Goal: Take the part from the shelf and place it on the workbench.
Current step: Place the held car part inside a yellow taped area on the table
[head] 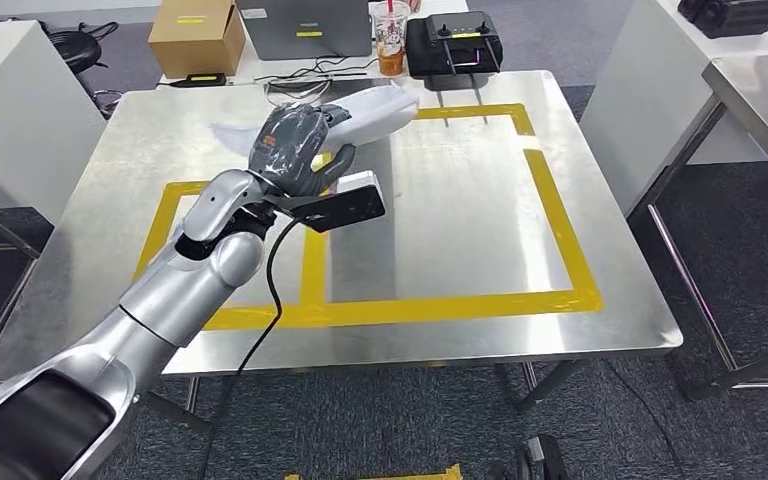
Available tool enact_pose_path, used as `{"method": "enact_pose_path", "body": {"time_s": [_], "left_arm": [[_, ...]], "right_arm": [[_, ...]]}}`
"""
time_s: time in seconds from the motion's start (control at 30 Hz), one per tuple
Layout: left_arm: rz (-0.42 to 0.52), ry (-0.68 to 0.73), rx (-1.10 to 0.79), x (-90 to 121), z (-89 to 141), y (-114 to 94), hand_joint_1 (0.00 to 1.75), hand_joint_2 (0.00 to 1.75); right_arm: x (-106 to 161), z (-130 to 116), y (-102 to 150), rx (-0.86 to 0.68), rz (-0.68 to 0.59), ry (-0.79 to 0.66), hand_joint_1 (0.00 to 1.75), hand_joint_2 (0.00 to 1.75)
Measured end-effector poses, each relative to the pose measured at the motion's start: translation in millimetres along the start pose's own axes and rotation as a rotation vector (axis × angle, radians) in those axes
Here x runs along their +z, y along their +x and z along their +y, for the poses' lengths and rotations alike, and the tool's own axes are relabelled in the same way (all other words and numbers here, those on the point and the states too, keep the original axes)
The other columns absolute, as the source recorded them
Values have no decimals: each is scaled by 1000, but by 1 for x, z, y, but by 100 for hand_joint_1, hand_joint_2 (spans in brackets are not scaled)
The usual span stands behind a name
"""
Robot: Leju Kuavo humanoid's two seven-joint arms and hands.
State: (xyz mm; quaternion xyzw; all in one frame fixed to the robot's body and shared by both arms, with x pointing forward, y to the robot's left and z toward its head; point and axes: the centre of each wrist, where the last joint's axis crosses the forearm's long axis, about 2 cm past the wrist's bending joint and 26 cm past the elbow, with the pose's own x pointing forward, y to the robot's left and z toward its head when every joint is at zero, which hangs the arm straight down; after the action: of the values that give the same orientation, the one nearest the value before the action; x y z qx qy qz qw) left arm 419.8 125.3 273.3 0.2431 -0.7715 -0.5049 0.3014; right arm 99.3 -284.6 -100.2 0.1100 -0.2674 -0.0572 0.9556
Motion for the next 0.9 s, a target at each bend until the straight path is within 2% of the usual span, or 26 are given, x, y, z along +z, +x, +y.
{"method": "enact_pose_path", "body": {"time_s": [0.2,0.53,0.67,0.9], "left_arm": [[93,-152,-60,-5,-21,-8,168,175],[130,-278,-116,-12,-35,-7,168,175],[164,-338,-118,-7,-47,-8,168,175],[218,-378,-126,-3,-55,-12,168,175]], "right_arm": [[-1,4,2,9,4,15,0,0],[-3,9,5,15,6,36,0,0],[-3,8,4,14,10,34,0,0],[-3,7,4,7,12,31,0,0]]}}
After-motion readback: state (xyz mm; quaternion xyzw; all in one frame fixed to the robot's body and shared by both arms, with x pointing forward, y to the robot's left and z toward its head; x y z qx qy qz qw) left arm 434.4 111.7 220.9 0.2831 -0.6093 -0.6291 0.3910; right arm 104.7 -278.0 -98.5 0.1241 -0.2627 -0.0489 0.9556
